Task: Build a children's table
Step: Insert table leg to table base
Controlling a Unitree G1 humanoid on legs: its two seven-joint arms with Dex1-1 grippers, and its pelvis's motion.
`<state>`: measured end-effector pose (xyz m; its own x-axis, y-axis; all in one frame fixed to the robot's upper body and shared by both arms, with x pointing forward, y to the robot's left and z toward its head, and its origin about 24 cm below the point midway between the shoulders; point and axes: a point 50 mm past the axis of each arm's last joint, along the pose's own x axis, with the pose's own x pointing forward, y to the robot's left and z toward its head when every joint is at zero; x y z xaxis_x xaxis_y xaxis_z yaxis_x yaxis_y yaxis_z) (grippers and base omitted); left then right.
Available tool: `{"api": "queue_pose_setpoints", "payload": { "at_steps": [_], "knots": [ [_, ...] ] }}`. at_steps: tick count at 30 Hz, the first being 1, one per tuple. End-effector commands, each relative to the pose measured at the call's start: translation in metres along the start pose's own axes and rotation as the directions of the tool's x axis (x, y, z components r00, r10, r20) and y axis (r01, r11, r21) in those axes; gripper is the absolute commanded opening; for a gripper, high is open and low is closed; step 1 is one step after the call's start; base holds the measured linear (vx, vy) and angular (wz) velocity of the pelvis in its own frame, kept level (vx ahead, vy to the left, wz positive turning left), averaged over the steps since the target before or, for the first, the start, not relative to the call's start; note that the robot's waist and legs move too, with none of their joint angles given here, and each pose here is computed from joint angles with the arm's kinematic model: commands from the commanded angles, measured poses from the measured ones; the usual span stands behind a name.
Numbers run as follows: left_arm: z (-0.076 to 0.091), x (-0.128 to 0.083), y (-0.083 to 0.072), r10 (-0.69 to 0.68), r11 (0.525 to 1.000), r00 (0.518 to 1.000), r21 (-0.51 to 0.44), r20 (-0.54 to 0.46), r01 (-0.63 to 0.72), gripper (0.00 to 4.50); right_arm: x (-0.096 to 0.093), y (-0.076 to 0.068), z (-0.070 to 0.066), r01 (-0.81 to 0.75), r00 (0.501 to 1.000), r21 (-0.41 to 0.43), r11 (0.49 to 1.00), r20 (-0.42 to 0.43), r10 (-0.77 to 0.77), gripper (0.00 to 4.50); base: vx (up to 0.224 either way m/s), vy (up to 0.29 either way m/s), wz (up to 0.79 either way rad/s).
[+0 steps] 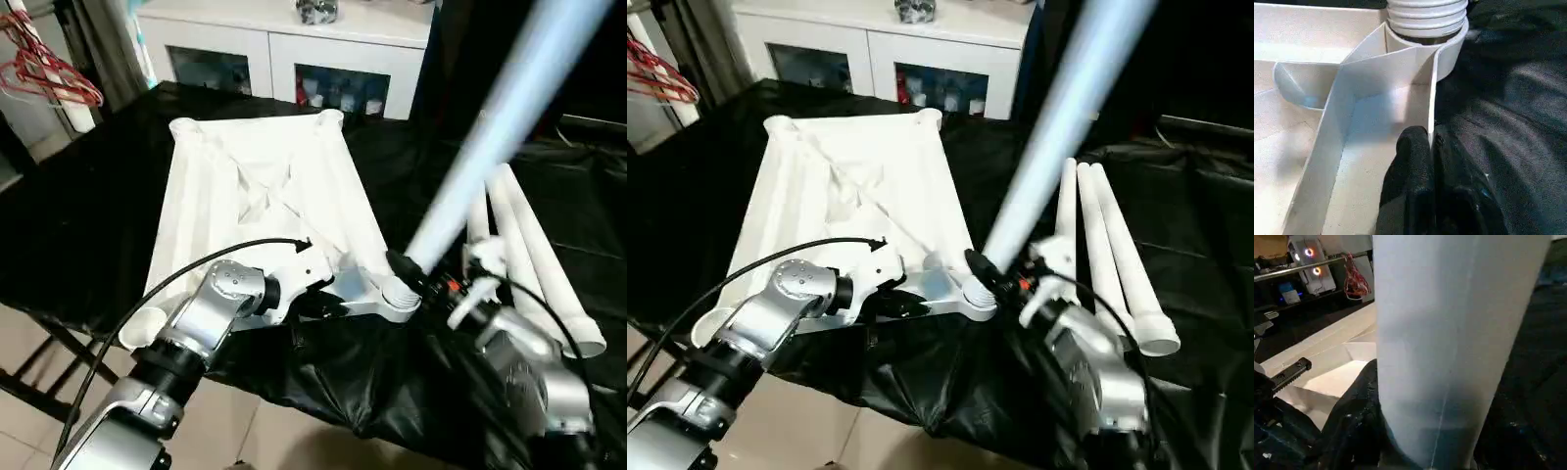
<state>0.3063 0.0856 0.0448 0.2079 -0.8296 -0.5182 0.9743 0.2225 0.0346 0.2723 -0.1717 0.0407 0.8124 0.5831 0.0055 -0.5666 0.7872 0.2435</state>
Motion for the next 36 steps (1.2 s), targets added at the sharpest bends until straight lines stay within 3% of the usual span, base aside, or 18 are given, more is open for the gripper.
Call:
{"api": "queue_pose_setpoints", "payload": {
  "at_steps": [1,12,17,19,22,25,27,31,36],
  "knots": [
    [0.011,-0.009,0.014,0.088,0.996,0.995,0.016,0.037,-0.089,0.0,-0.018,-0.007,-0.025,0.081,0.993,0.03,0.996,-0.092,-0.078,1.9,0.0,0.0,0.0],
    [0.01,-0.008,0.016,0.078,0.997,0.996,0.026,0.035,-0.079,0.0,-0.027,-0.003,-0.027,0.023,0.989,-0.044,0.999,-0.145,-0.029,1.9,0.0,0.0,0.0],
    [0.01,-0.008,0.015,0.06,0.997,0.998,0.043,0.027,-0.061,0.0,-0.02,-0.005,-0.022,-0.06,0.977,-0.079,0.995,-0.207,0.042,1.9,0.0,0.0,0.0],
    [0.008,-0.009,0.014,0.046,0.998,0.999,0.048,0.015,-0.046,0.0,-0.011,-0.004,-0.018,-0.156,0.953,-0.091,0.984,-0.277,0.125,1.9,0.0,0.0,0.0],
    [0.007,-0.009,0.013,0.039,0.998,0.999,0.051,0.011,-0.04,0.0,-0.009,-0.003,-0.016,-0.183,0.944,-0.093,0.979,-0.295,0.148,1.9,0.0,0.0,0.0],
    [0.005,-0.011,0.011,0.007,0.998,1.0,0.065,-0.007,-0.007,0.0,-0.003,-0.001,-0.015,-0.318,0.881,-0.086,0.944,-0.395,0.261,1.9,0.0,0.0,0.0],
    [0.005,-0.011,0.011,0.005,0.998,1.0,0.065,-0.007,-0.004,0.0,-0.002,-0.001,-0.015,-0.328,0.875,-0.083,0.941,-0.402,0.269,1.9,0.0,0.0,0.0],
    [0.003,-0.015,0.011,-0.031,0.996,0.999,0.088,-0.034,0.034,0.0,-0.001,0.002,-0.016,-0.453,0.788,-0.047,0.89,-0.488,0.375,1.9,0.0,0.0,0.0],
    [0.003,-0.018,0.012,-0.065,0.992,0.997,0.105,-0.043,0.069,0.0,-0.003,0.004,-0.018,-0.521,0.729,-0.02,0.853,-0.53,0.433,1.89,0.0,0.0,0.0]
  ]
}}
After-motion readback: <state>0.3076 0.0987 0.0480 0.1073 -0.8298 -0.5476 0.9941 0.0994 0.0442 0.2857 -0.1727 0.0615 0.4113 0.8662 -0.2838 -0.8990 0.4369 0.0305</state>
